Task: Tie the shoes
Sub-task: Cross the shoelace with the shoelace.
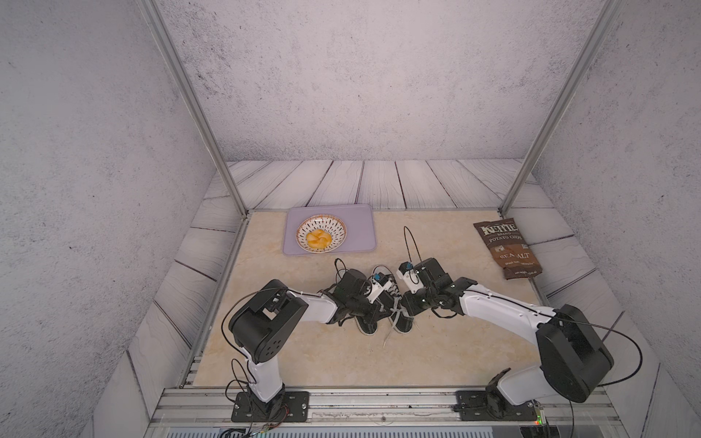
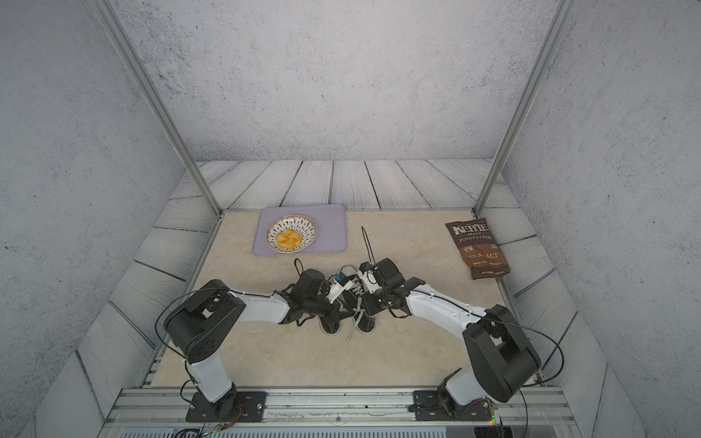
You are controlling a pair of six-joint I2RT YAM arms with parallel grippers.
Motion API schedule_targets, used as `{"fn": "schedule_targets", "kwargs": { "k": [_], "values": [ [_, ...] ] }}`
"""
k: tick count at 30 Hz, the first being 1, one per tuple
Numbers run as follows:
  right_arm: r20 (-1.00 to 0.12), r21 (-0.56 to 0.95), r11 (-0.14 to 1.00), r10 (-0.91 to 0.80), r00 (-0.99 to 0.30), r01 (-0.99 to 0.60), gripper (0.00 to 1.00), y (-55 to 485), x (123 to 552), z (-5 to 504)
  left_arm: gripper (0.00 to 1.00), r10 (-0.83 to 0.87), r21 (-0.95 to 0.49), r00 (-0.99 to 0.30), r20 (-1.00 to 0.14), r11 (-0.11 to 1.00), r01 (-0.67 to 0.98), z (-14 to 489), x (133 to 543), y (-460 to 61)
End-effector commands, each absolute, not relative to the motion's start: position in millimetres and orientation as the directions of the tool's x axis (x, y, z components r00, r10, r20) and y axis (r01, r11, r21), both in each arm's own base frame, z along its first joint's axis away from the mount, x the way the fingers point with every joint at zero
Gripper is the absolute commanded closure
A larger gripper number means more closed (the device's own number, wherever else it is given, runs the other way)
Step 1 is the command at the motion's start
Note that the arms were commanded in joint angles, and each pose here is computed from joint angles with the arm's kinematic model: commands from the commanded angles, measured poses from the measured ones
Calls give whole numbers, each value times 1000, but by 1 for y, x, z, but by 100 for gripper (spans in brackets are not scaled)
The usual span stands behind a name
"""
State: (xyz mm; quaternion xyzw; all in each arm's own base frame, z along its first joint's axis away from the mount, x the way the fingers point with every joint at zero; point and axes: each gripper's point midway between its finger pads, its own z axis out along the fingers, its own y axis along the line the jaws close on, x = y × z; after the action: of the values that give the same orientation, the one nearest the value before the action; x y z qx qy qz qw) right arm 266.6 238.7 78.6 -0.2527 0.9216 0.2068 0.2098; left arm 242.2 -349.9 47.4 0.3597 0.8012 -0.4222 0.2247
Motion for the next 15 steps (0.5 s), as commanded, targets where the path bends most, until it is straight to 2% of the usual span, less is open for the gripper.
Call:
{"fn": "schedule_targets", "kwargs": {
  "k": [1, 4, 7, 10, 12, 14, 15],
  "values": [
    [-474, 282, 765, -414, -777, -579, 93, 242, 264, 77, 90, 385, -490, -622, -681, 391, 779, 55, 243, -352],
    [-456, 211, 792, -439, -774, -573, 92, 225, 263, 73, 91, 345, -458, -635, -691, 470, 754, 54, 254, -344],
    [-449, 133, 833, -432, -782, -536, 94, 207, 264, 74, 91, 323, -450, -637, -700, 493, 745, 56, 257, -340],
    [-473, 148, 853, -383, -793, -501, 98, 203, 263, 83, 92, 315, -456, -642, -699, 495, 739, 56, 258, -340],
    [-476, 151, 894, -308, -824, -421, 100, 196, 266, 82, 94, 305, -452, -641, -704, 503, 736, 56, 259, -339],
    [-465, 160, 930, -225, -856, -332, 98, 189, 268, 77, 95, 298, -450, -638, -710, 505, 736, 57, 260, -339],
    [-455, 170, 938, -196, -869, -301, 94, 187, 266, 73, 95, 298, -451, -638, -710, 503, 737, 57, 260, -340]
  ]
}}
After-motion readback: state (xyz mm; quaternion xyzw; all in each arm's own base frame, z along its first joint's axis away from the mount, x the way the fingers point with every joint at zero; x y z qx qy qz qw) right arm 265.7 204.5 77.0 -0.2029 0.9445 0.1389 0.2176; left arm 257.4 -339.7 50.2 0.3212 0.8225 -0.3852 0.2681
